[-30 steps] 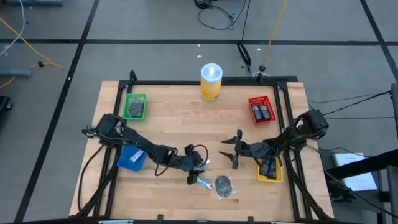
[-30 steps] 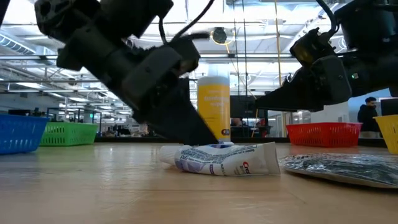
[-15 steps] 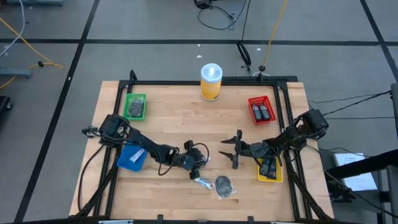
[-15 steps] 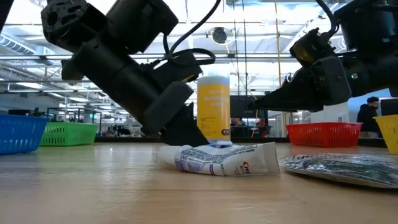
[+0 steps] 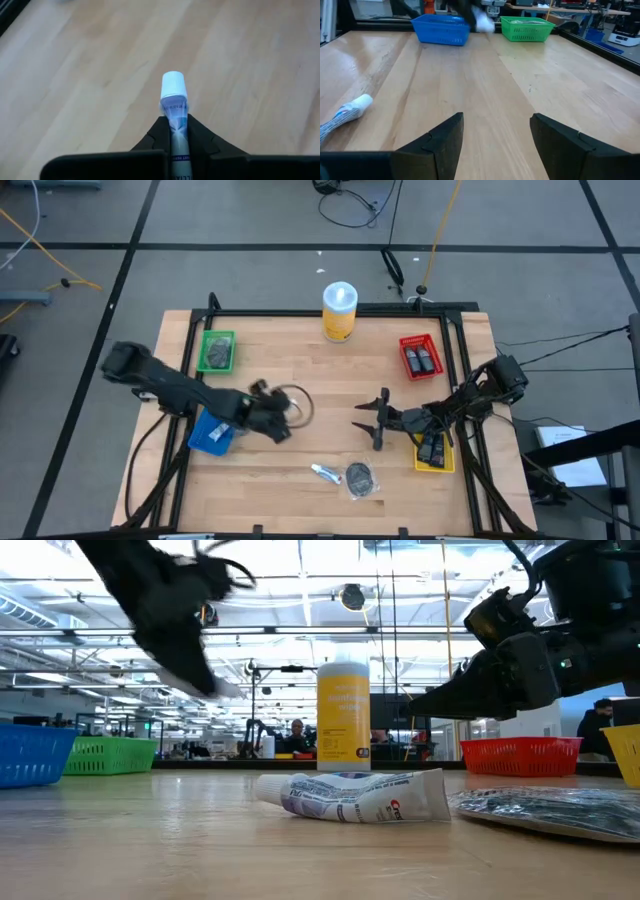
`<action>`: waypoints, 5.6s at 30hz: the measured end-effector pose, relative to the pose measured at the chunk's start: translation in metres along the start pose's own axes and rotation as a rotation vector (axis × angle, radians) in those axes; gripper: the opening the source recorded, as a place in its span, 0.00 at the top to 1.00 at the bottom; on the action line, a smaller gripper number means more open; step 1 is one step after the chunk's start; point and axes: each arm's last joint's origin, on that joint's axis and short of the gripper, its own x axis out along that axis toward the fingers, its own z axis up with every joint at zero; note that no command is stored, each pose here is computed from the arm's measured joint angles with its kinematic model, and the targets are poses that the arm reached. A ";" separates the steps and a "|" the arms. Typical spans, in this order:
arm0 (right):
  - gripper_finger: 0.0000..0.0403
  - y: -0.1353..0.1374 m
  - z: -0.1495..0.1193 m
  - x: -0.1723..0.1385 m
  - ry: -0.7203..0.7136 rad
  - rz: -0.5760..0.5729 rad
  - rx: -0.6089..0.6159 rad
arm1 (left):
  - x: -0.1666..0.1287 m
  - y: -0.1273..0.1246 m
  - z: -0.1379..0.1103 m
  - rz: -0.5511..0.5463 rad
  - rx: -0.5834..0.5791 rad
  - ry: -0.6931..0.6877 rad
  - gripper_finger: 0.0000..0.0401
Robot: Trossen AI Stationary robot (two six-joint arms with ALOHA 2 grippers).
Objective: Pick & Place Travel size toiletries
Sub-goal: Put the toothpaste into the blue bin, then adjust the blue bin, then put the hairbrush into the green bin
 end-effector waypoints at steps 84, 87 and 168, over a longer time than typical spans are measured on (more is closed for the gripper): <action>0.45 -0.009 0.001 0.004 0.001 -0.036 0.038 | -0.011 0.083 -0.087 0.458 -0.546 0.666 0.98; 0.45 -0.009 0.001 0.004 0.001 -0.036 0.038 | -0.010 0.084 -0.086 0.460 -0.550 0.657 0.99; 0.32 0.075 0.028 0.016 0.419 0.510 0.094 | 0.083 -0.061 -0.016 -0.676 0.471 -0.574 0.80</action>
